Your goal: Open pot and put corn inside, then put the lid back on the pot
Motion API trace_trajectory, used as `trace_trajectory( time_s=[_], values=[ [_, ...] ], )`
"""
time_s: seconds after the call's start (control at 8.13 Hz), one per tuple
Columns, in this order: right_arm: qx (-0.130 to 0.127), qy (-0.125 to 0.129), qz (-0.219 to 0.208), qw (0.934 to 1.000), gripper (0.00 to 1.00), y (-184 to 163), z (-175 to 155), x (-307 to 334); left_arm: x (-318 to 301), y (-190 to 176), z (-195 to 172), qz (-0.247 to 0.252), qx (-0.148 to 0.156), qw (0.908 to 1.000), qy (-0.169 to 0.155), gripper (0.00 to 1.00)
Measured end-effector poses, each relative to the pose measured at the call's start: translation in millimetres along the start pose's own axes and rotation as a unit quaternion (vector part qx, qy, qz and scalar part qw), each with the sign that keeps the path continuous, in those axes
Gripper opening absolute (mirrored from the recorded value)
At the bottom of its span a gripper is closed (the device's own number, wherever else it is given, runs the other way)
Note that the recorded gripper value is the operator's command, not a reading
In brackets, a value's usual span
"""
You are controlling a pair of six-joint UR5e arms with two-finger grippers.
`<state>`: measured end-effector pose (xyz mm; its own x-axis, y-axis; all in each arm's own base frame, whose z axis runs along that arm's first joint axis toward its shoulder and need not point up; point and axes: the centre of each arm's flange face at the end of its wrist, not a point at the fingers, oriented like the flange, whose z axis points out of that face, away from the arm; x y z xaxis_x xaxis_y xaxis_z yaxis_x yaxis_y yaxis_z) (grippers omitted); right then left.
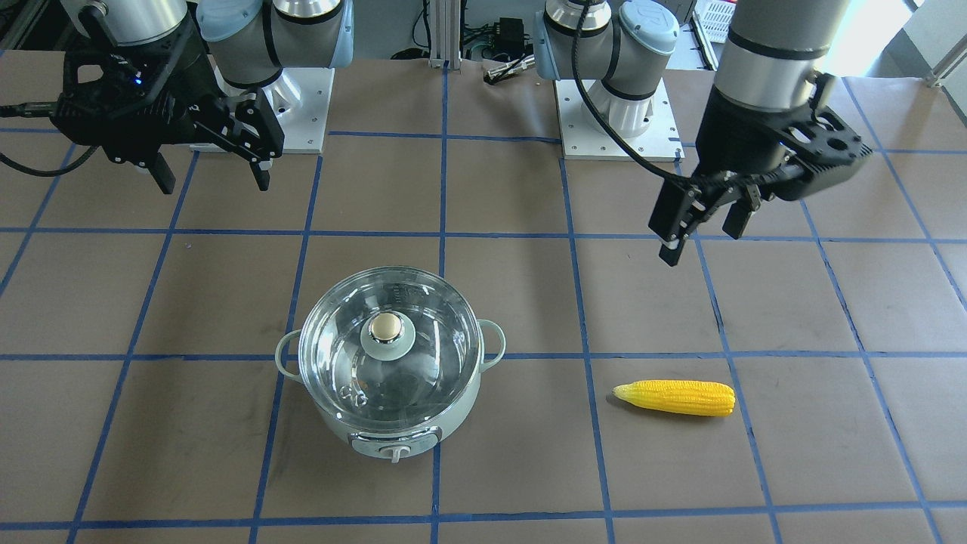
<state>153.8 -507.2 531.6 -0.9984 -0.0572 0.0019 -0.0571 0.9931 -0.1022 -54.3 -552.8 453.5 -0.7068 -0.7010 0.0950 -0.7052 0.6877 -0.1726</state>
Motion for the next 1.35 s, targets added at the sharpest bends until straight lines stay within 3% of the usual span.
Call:
trace_trajectory(
  time_s=[0.25, 0.37, 0.61, 0.86, 1.11, 1.35],
  values=[
    [0.014, -0.025, 0.034, 0.9990, 1.00, -21, 11, -8, -1, -19, 46, -0.140, -0.027, 0.9893, -0.028, 1.00],
    [0.015, -0.037, 0.045, 0.9982, 1.00, -34, 23, -15, 3, -24, 74, -0.178, -0.042, 0.9822, -0.043, 1.00],
    [0.014, -0.046, 0.042, 0.9979, 1.00, -58, 54, -48, 10, -31, 141, -0.205, -0.086, 0.9722, -0.074, 1.00],
    [0.013, -0.048, 0.033, 0.9982, 0.97, -77, 93, -84, 11, -35, 186, -0.215, -0.111, 0.9655, -0.097, 1.00],
    [0.004, -0.048, 0.037, 0.9982, 1.00, -85, 131, -114, 11, -40, 208, -0.228, -0.110, 0.9621, -0.101, 1.00],
    [-0.011, -0.046, 0.066, 0.9967, 1.00, -87, 156, -125, 10, -53, 235, -0.251, -0.096, 0.9587, -0.093, 1.00]
  ],
)
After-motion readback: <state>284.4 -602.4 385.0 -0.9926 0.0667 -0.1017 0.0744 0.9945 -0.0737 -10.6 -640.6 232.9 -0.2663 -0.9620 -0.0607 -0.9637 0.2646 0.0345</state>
